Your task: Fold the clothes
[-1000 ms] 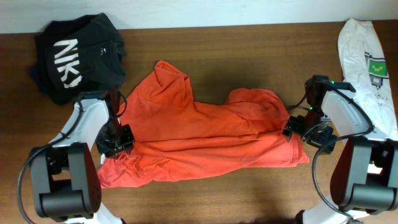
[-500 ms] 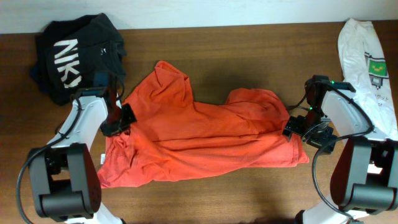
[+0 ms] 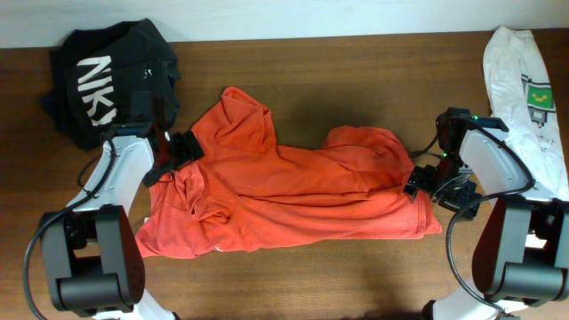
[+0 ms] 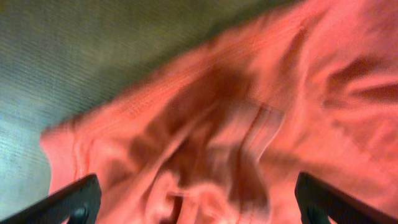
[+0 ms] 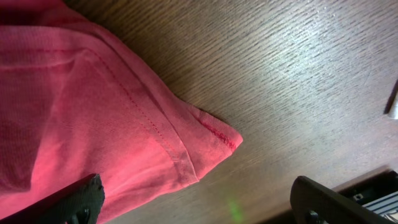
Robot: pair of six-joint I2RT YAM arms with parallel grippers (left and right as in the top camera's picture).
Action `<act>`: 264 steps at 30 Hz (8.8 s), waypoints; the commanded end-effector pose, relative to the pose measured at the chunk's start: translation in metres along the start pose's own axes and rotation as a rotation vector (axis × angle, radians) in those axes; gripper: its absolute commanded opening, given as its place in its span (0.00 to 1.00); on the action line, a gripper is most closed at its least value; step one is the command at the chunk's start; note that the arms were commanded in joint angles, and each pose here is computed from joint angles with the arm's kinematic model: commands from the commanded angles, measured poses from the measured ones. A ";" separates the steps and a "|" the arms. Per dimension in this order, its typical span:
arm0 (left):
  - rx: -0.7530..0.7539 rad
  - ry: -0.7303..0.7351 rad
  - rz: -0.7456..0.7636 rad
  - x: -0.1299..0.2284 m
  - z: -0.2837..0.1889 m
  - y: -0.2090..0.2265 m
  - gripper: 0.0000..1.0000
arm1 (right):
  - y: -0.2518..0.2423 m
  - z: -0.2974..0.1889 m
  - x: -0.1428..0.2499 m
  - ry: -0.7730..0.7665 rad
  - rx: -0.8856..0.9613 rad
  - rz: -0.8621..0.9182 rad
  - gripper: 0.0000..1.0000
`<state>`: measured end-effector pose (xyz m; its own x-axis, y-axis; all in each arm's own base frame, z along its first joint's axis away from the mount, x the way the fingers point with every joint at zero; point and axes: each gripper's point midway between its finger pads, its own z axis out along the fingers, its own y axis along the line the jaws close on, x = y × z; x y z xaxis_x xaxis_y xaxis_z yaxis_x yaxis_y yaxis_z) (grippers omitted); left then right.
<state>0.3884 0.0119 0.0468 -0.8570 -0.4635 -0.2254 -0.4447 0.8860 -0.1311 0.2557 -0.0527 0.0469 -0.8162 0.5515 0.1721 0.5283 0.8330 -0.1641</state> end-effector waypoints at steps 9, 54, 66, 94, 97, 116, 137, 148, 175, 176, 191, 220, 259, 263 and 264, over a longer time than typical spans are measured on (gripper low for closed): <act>-0.031 0.357 -0.026 0.107 -0.007 0.024 0.81 | 0.066 -0.048 -0.025 -0.108 -0.373 -0.185 0.95; -0.171 0.263 0.001 0.091 -0.008 0.051 0.41 | 0.060 -0.030 -0.078 -0.241 -0.222 -0.043 0.18; -0.079 0.366 0.062 0.126 -0.050 0.045 0.43 | 0.053 -0.015 -0.020 -0.025 -0.158 -0.134 0.04; -0.083 0.272 -0.232 0.147 -0.066 0.109 0.00 | -0.009 -0.031 0.025 -0.113 -0.240 0.036 0.06; 0.203 0.111 -0.014 0.125 -0.090 0.056 0.33 | 0.029 -0.059 0.028 -0.170 -0.483 -0.123 0.59; -0.091 0.360 0.094 0.151 0.020 0.055 0.00 | 0.087 0.037 0.013 -0.053 -0.223 -0.290 0.04; 0.030 0.146 0.041 0.120 -0.040 0.043 0.00 | 0.115 -0.040 0.003 -0.298 -0.464 -0.379 0.04; 0.000 0.298 0.082 0.136 0.018 0.040 0.00 | 0.110 0.041 0.000 -0.085 -0.322 -0.256 0.04; 0.278 -0.251 0.307 0.045 -0.169 -0.029 0.99 | 0.061 -0.086 0.025 -0.237 -0.244 -0.318 0.99; 0.319 -0.330 0.356 0.020 -0.164 -0.054 0.99 | 0.061 -0.085 0.027 -0.225 -0.245 -0.319 0.99; 0.043 -0.375 0.751 -0.044 0.065 -0.107 0.94 | 0.054 -0.080 0.042 -0.156 -0.227 -0.338 0.99; 0.066 -0.468 0.740 -0.058 0.004 -0.115 0.00 | 0.136 -0.008 -0.013 -0.122 -0.250 -0.537 0.74; 0.068 -0.436 0.702 -0.043 -0.045 -0.102 0.00 | 0.165 0.016 -0.010 -0.153 -0.235 -0.732 0.10; 0.067 -0.433 0.703 -0.043 -0.044 -0.102 0.00 | 0.161 -0.003 -0.020 -0.177 -0.187 -0.697 0.04; 0.066 -0.432 0.703 -0.042 -0.044 -0.102 0.01 | 0.158 -0.010 -0.023 -0.184 -0.165 -0.691 0.05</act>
<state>0.4567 -0.0605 0.1113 -0.7462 0.2301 -0.6248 0.1990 0.9726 0.1205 0.3445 0.0766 0.0125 -0.9912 -0.1245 0.0441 -0.1165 0.9814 0.1524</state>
